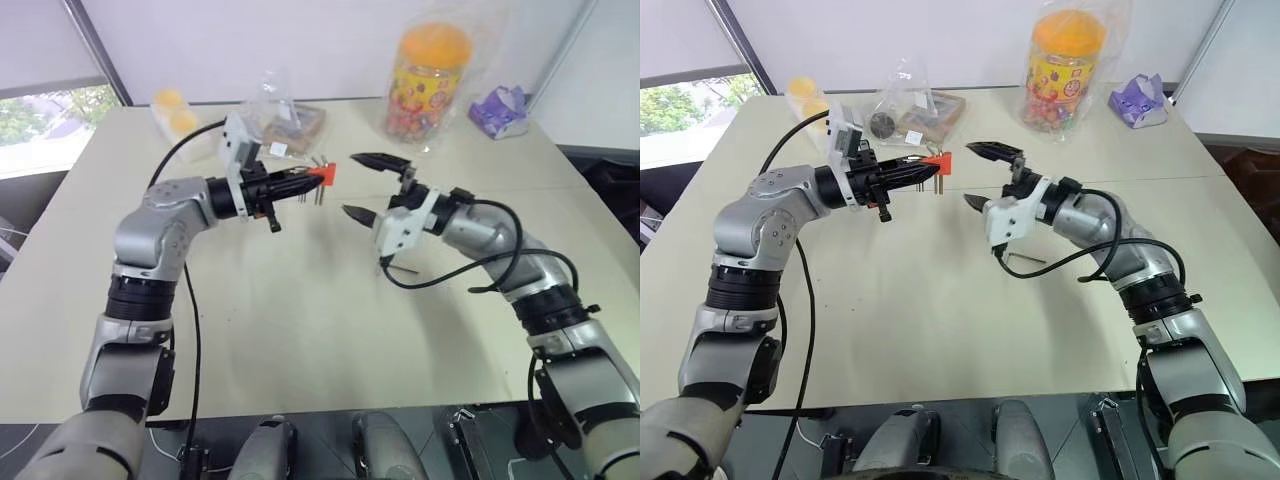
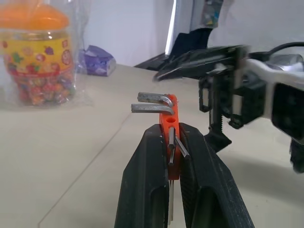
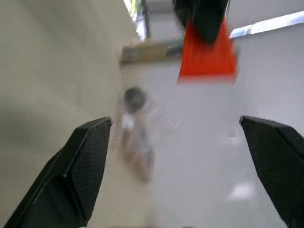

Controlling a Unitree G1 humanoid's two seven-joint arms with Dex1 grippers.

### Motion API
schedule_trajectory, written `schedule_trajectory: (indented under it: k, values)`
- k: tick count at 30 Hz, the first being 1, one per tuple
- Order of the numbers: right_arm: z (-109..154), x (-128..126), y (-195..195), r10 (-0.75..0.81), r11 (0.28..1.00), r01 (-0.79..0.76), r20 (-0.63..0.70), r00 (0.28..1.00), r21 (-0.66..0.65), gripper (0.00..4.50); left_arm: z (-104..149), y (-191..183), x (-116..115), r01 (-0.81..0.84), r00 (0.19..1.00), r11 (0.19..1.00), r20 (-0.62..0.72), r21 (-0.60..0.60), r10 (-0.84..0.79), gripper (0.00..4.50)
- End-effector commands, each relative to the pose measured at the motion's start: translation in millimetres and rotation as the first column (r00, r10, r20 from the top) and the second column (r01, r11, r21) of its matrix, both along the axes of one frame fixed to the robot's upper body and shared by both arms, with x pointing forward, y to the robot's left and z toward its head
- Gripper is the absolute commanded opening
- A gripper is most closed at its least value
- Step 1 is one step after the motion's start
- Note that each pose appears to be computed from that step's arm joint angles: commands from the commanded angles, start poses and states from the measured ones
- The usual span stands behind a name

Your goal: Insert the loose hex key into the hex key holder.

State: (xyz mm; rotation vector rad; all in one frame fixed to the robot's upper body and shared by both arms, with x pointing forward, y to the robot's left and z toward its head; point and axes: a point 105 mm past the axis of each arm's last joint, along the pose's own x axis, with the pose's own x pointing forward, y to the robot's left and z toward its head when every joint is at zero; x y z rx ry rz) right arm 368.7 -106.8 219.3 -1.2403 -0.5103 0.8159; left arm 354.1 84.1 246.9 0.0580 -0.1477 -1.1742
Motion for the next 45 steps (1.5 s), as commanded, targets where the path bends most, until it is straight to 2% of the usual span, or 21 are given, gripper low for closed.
schedule_trajectory:
  k: [1,5,12,20,22,32,35,37,42,43,45]
  values:
    - [17.6,-0.5,-19.7,-0.022,0.998,0.032,-0.189,0.982,0.051,4.47,15.3,3.3,-4.9,-0.028,0.995,0.999,0.095,-0.042,0.031,0.00]
    - [4.6,-10.2,-29.7,-0.022,1.000,0.021,-0.410,0.912,-0.006,4.47,18.7,6.5,-5.2,-0.062,0.989,0.993,0.126,-0.096,0.074,0.00]
    - [-22.7,-12.1,-37.9,-0.101,0.994,0.104,-0.631,0.769,-0.032,4.47,26.3,10.1,-8.0,-0.114,0.977,0.975,0.153,-0.193,0.145,0.00]
    - [-65.0,-10.1,-45.9,-0.168,0.983,0.164,-0.759,0.629,-0.082,4.47,25.8,6.6,-12.8,-0.122,0.976,0.972,0.153,-0.200,0.154,0.00]
    - [-79.4,-7.6,-54.1,-0.219,0.973,0.193,-0.770,0.600,-0.127,4.47,23.9,5.4,-13.1,-0.124,0.978,0.974,0.145,-0.192,0.153,0.00]
    - [-103.4,0.9,-68.4,-0.293,0.947,0.274,-0.791,0.537,-0.165,4.47,21.0,3.4,-13.0,-0.128,0.979,0.976,0.136,-0.176,0.153,0.00]
    - [-108.3,0.6,-68.8,-0.292,0.942,0.295,-0.817,0.497,-0.158,3.62,20.3,2.7,-13.3,-0.128,0.979,0.977,0.134,-0.172,0.152,0.00]
    - [-111.2,-0.1,-68.6,-0.291,0.939,0.306,-0.834,0.469,-0.155,2.77,20.1,2.4,-13.5,-0.128,0.979,0.977,0.136,-0.170,0.152,0.00]
    - [-114.4,-0.4,-66.8,-0.276,0.930,0.339,-0.875,0.399,-0.138,0.28,21.6,3.0,-12.4,-0.133,0.978,0.976,0.140,-0.171,0.157,0.00]
    - [-114.8,-0.7,-66.6,-0.275,0.930,0.341,-0.879,0.390,-0.139,0.07,22.1,3.2,-12.2,-0.134,0.977,0.976,0.141,-0.172,0.159,0.00]
    - [-114.4,-0.8,-66.0,-0.280,0.928,0.344,-0.877,0.390,-0.143,0.07,22.6,3.4,-11.9,-0.135,0.977,0.976,0.143,-0.173,0.161,0.00]
